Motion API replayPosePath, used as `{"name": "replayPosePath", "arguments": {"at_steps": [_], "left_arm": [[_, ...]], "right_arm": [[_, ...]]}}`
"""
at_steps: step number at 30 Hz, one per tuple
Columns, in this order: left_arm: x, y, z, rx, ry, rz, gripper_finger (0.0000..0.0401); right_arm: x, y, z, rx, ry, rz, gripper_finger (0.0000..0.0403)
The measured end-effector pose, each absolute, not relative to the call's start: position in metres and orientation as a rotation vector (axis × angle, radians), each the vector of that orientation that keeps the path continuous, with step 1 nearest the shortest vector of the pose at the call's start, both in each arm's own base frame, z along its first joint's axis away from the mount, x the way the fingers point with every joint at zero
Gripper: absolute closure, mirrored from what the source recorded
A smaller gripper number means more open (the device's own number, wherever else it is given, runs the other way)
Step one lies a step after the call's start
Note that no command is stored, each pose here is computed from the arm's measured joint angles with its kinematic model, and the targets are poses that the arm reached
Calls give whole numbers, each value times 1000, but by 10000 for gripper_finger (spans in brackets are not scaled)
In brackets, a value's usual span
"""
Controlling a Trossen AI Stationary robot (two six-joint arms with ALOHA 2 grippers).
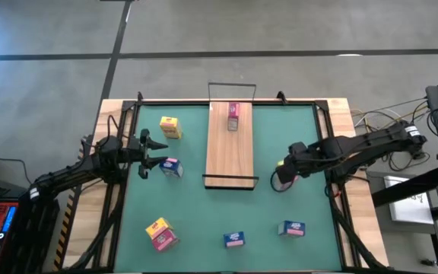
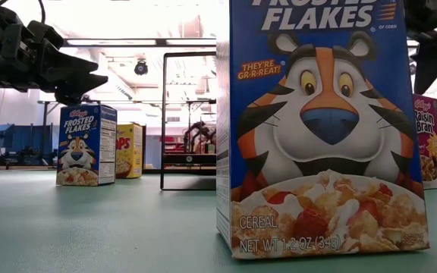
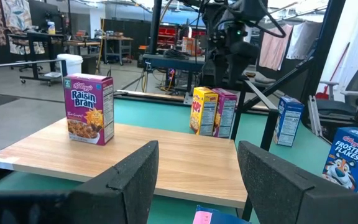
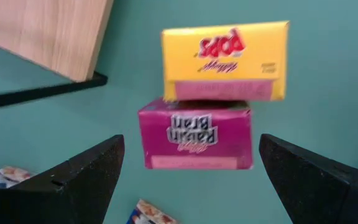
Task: Stack cereal on shelf
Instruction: Put the right pink cereal box on the shelf
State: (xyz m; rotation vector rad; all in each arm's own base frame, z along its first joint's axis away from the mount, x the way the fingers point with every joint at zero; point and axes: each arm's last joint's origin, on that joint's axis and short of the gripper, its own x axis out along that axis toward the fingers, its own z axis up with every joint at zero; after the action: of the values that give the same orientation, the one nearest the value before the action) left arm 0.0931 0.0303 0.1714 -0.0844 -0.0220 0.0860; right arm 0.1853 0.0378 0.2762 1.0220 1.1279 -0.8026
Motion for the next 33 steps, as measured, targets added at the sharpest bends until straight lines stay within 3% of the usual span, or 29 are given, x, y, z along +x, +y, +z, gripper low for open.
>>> {"name": "replayPosePath", "arguments": {"at_steps": [14,33], "left_arm": [[93,30,171,-84,-22,85,197],[93,30,171,-85,-22,86,197]], "right_arm": [[200,47,260,972,1238,-817,42],[205,48,267,933,1277,-820,31]]}}
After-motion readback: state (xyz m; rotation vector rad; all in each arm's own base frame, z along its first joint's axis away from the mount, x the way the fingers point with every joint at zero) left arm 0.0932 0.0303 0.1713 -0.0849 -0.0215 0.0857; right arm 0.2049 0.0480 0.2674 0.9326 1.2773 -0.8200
